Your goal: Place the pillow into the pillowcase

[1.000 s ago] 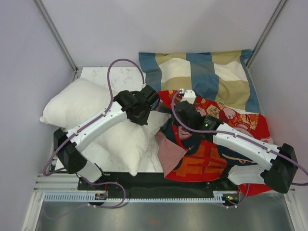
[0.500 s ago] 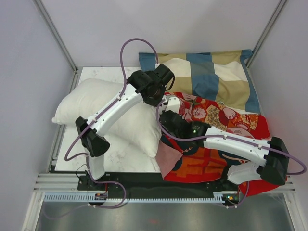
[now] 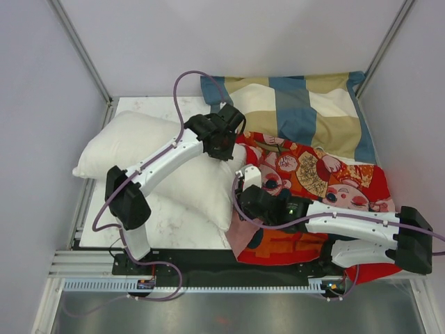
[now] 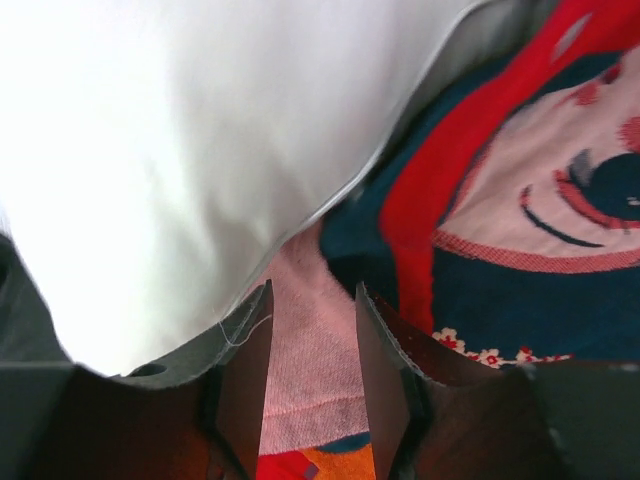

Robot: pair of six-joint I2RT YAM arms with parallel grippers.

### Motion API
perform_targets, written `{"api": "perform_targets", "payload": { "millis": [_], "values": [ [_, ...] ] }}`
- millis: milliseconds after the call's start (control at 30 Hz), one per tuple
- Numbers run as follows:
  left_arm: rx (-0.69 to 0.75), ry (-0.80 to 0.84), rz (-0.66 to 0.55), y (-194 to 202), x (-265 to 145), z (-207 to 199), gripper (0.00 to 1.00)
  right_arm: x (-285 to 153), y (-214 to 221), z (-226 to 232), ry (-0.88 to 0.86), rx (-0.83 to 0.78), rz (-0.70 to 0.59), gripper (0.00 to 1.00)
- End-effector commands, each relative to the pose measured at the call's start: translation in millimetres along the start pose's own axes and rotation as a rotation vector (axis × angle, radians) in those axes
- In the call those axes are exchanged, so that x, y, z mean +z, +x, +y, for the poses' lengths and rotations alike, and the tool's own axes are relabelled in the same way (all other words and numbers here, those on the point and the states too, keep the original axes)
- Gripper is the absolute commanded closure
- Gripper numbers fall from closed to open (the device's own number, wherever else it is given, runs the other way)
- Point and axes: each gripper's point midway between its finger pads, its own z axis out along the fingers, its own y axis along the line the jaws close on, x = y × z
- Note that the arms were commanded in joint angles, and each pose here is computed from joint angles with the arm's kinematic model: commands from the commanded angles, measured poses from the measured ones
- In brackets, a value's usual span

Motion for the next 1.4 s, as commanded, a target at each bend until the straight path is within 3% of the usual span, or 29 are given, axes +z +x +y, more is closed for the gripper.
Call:
{"api": "perform_targets", "payload": {
  "millis": [0,267,400,500,633,767,867,1033,1200,1267,1367],
  "values": [
    [-0.022,0.069,-0.111,-38.8,-17.5,0.7,0.98,5.5,8.2,17.2,-0.089,-0.081,-0.012,0.54],
    [0.023,0.109,-0.071,-35.3,-22.0,3.4,0.98,32.1,16.3,-11.7,0.034,-0.217,-0.093,0.47],
    [0.025,0.142,-0.071,-38.6,-29.8,-2.3,0.98,44.0,22.0,2.0,-0.059,-0.225,-0.120,0.48],
    [0.033,0.136,-0.057,-41.2,-29.5,-2.3,0.98,38.8,27.4,28.7,-0.195,-0.219,-0.130,0.59],
    [0.037,0.123,-0.049,-45.3,-31.7,-0.3,0.98,21.7,40.6,67.2,-0.392,-0.244,-0.127,0.61],
    [0.034,0.121,-0.059,-52.5,-34.0,0.8,0.98,14.4,52.1,90.1,-0.494,-0.274,-0.103,0.99],
    [0.033,0.119,-0.048,-52.7,-30.5,2.3,0.98,-0.8,50.5,116.9,-0.596,-0.295,-0.128,1.00],
    [0.031,0.112,-0.043,-52.5,-26.9,3.8,0.98,-11.3,63.7,154.8,-0.668,-0.363,-0.097,0.96],
    [0.022,0.140,-0.032,-40.3,-18.9,0.2,0.98,-33.4,45.7,160.6,-0.715,-0.295,-0.141,0.56],
    [0.011,0.138,-0.058,-40.6,-14.3,0.4,0.98,-45.5,18.4,148.7,-0.657,-0.229,-0.212,0.47],
    [-0.015,0.086,-0.081,-30.4,-8.8,12.6,0.98,-51.7,-7.7,118.9,-0.562,-0.160,-0.245,0.45]
  ]
}}
